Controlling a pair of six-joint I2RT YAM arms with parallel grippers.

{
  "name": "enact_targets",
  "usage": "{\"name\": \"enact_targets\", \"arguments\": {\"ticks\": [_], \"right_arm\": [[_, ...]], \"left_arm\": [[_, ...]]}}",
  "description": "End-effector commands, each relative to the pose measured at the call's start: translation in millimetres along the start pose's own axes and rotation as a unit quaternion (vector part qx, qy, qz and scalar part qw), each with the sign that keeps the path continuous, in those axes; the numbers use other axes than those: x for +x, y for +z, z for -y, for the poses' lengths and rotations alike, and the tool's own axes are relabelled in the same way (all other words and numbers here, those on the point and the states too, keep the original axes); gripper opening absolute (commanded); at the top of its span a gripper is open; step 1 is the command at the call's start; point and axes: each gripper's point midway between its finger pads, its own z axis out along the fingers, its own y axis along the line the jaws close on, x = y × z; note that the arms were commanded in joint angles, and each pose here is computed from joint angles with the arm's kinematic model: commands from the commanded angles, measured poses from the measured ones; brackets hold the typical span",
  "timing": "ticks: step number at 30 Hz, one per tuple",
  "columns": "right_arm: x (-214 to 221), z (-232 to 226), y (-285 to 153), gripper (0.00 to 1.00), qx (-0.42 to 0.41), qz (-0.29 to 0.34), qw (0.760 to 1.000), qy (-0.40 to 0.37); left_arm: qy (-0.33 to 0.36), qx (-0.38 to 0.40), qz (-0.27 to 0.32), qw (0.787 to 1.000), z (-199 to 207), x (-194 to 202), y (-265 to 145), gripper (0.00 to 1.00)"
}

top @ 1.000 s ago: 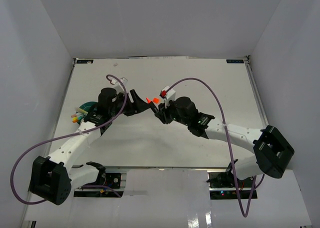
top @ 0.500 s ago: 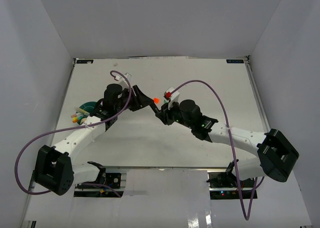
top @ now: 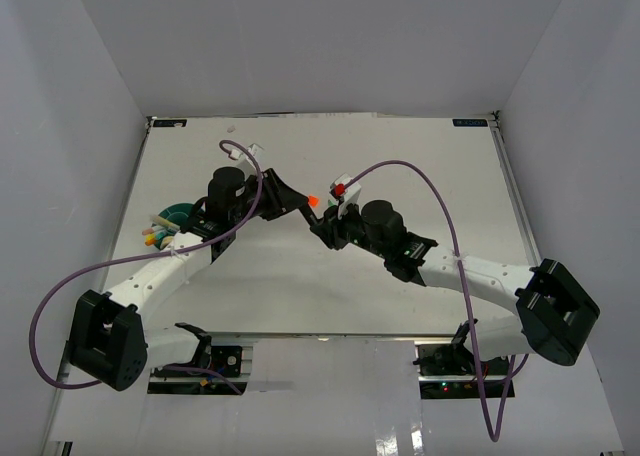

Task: Sort the stationery into containers
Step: Pick up the pen from the center of the board.

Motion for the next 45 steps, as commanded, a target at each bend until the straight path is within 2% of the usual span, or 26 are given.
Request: {"name": "enact_targets", "arguments": {"ticks": [1, 8, 11, 12, 15, 17, 19, 24, 25, 27, 28, 32, 36, 39, 45], "right_arm": [[-29.2, -5.7, -3.6, 0.08, -0.007, 0.051, 0.999, 0.004], [-30.5, -6.4, -3.8, 0.08, -0.008, 0.054, 0.999, 0.006], [-31.4, -6.6, -4.1, 0.08, -0.009, 0.056, 0.998, 0.007], [-30.9, -7.4, -4.2, 0.08, -0.01, 0.055, 0.998, 0.006], [-30.0, -6.6, -5.9, 0.08, -0.01, 0.056, 0.998, 0.006], [-29.7, -6.6, -7.6, 0.11, -0.01, 0.057, 0.998, 0.005], [-29.9, -7.4, -9.0, 0.15, -0.012, 0.058, 0.998, 0.005], [-29.9, -8.8, -13.3, 0.48, -0.017, 0.055, 0.998, 0.001], [-26.6, -6.2, -14.6, 0.58, -0.013, 0.045, 0.999, -0.001], [-30.7, -13.5, -19.2, 0.66, -0.04, 0.04, 0.998, -0.009], [-32.3, -15.7, -21.6, 0.75, -0.054, 0.036, 0.998, -0.02], [-32.2, -17.7, -33.6, 0.9, -0.093, 0.013, 0.994, -0.051], [-45.1, -13.7, -50.6, 0.91, -0.125, 0.021, 0.99, -0.065], [-54.6, -14.3, -57.4, 0.91, -0.152, 0.031, 0.985, -0.07], [-68.4, -26.2, -50.7, 0.84, -0.215, 0.026, 0.974, -0.07]], "left_arm": [[0.005, 0.024, 0.006, 1.0, 14.0, -3.1, -2.5, 0.43], [0.003, 0.023, 0.002, 1.0, 12.2, 1.8, -3.2, 0.41], [0.006, 0.022, 0.002, 1.0, 11.8, 1.9, -2.7, 0.32], [0.007, 0.024, 0.004, 1.0, 12.5, 1.2, -2.6, 0.24], [0.018, 0.027, 0.011, 0.999, 14.5, -2.2, -3.2, 0.13], [0.029, 0.032, 0.017, 0.999, 17.4, -5.4, -4.4, 0.08], [0.036, 0.037, 0.019, 0.999, 19.1, -6.4, -4.8, 0.07], [0.075, 0.059, 0.026, 0.995, 27.9, -9.7, -9.5, 0.03], [0.094, 0.065, 0.026, 0.993, 29.3, -9.3, -10.8, 0.03], [0.121, 0.073, 0.029, 0.99, 33.1, -11.4, -13.6, 0.03], [0.136, 0.077, 0.029, 0.987, 34.9, -11.6, -15.0, 0.03], [0.196, 0.109, 0.021, 0.974, 47.9, -11.4, -20.9, 0.02], [0.253, 0.189, -0.011, 0.949, 71.6, 2.3, -30.4, 0.01], [0.265, 0.229, -0.024, 0.936, 82.9, 9.0, -36.0, 0.01], [0.279, 0.284, -0.012, 0.917, 103.1, 8.9, -46.3, 0.01]]}}
